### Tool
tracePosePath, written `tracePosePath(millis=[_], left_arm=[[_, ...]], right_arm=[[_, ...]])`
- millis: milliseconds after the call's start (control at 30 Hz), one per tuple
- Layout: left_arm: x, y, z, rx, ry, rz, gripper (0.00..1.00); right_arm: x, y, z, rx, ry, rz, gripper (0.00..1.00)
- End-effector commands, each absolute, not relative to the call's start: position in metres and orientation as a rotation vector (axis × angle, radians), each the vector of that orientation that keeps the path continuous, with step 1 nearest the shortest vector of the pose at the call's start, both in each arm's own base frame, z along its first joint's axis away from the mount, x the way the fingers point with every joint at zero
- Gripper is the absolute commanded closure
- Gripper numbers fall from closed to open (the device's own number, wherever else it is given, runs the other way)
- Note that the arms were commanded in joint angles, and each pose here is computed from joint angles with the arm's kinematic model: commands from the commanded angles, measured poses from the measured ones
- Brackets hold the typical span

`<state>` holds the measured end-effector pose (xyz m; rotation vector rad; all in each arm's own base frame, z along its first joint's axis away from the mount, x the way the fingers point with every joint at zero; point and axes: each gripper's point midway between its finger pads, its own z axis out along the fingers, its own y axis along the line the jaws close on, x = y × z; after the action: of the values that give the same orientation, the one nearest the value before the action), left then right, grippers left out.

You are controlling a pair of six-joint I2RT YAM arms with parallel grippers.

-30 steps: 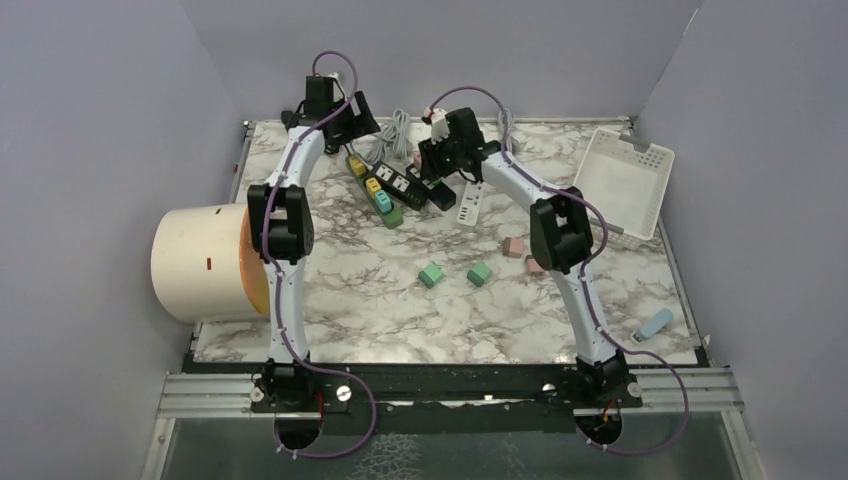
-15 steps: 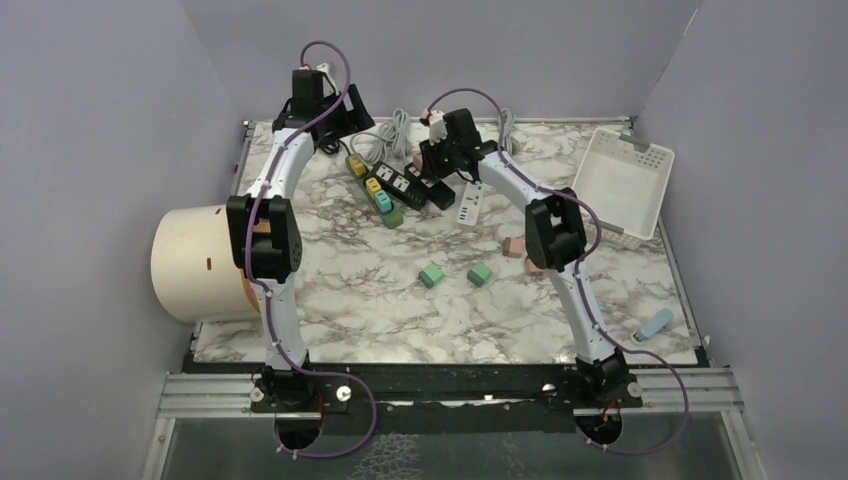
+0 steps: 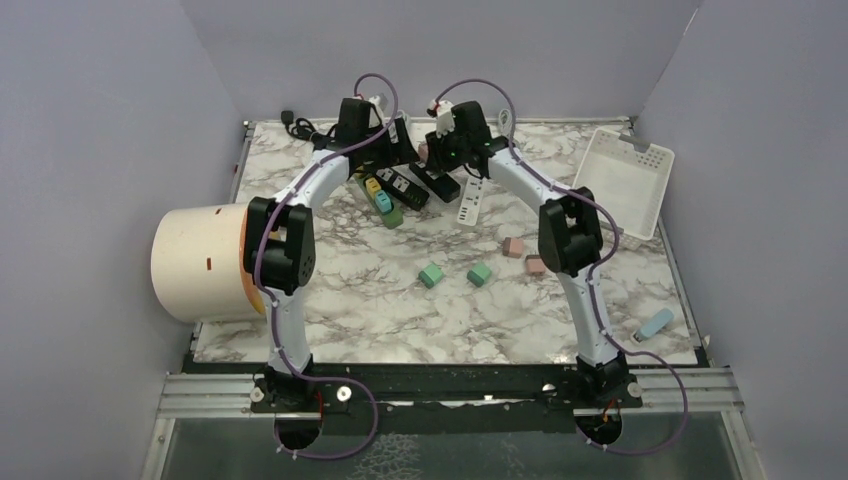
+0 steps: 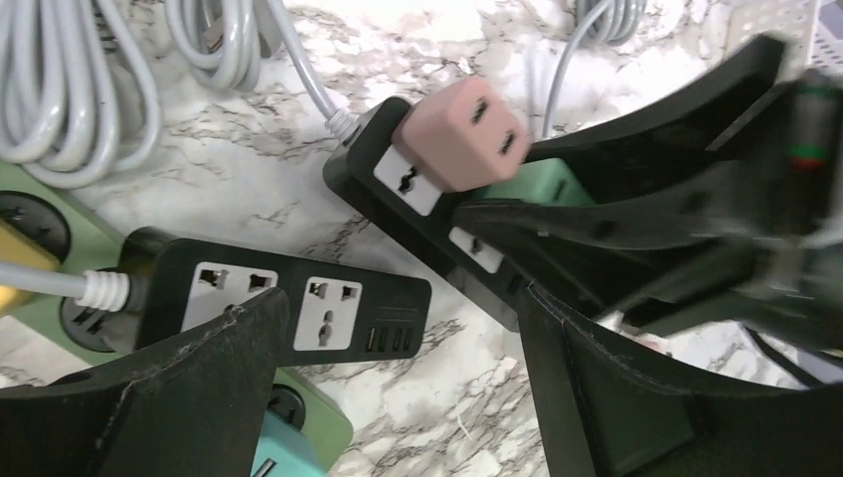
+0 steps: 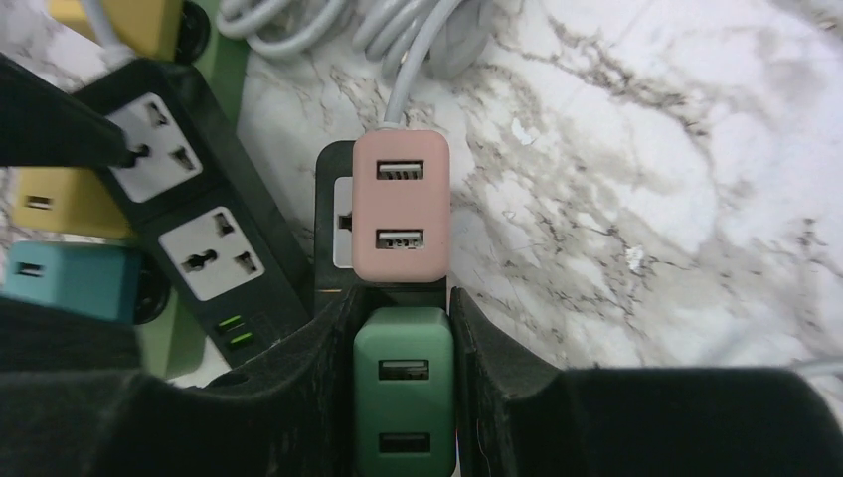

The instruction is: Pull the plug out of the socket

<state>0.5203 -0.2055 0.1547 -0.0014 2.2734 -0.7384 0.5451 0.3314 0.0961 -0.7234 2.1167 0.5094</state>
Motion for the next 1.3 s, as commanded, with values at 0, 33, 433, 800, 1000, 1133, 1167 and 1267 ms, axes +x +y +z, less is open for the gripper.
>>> tracePosePath(millis=[0, 33, 433, 800, 1000, 1133, 1167, 1267], left_arm=[[0.518, -0.216, 0.2, 0.021, 2.134, -0.866, 0.12], [0.517, -0.217, 0.197, 0.021, 2.138, -0.868, 0.12], [0.501, -0.24, 0.215, 0.032, 2.032, -1.115, 0.09], [0.491, -0.246, 0.198, -0.063, 2.059, -1.218, 0.08], [0.488, -0.244, 0.186, -0.133, 2.102, -1.212, 0.11], [0.49, -0.246, 0.19, -0.167, 2.068, -1.256, 0.11], [0.49, -0.247, 0.192, -0.176, 2.058, -1.275, 0.11], [0.494, -0.251, 0.2, -0.2, 2.025, -1.317, 0.11]], right_arm=[[0.549, 0.331, 0.213, -0.646, 1.885, 0.533, 0.99], [0.546, 0.331, 0.219, -0.637, 1.876, 0.544, 0.99], [0.522, 0.333, 0.234, -0.605, 1.864, 0.653, 0.99], [0.514, 0.328, 0.256, -0.578, 1.812, 0.659, 0.99], [0.511, 0.33, 0.267, -0.563, 1.787, 0.691, 0.99], [0.506, 0.333, 0.271, -0.574, 1.779, 0.721, 0.99], [0.504, 0.334, 0.272, -0.578, 1.778, 0.729, 0.99], [0.5, 0.335, 0.273, -0.588, 1.775, 0.748, 0.99]])
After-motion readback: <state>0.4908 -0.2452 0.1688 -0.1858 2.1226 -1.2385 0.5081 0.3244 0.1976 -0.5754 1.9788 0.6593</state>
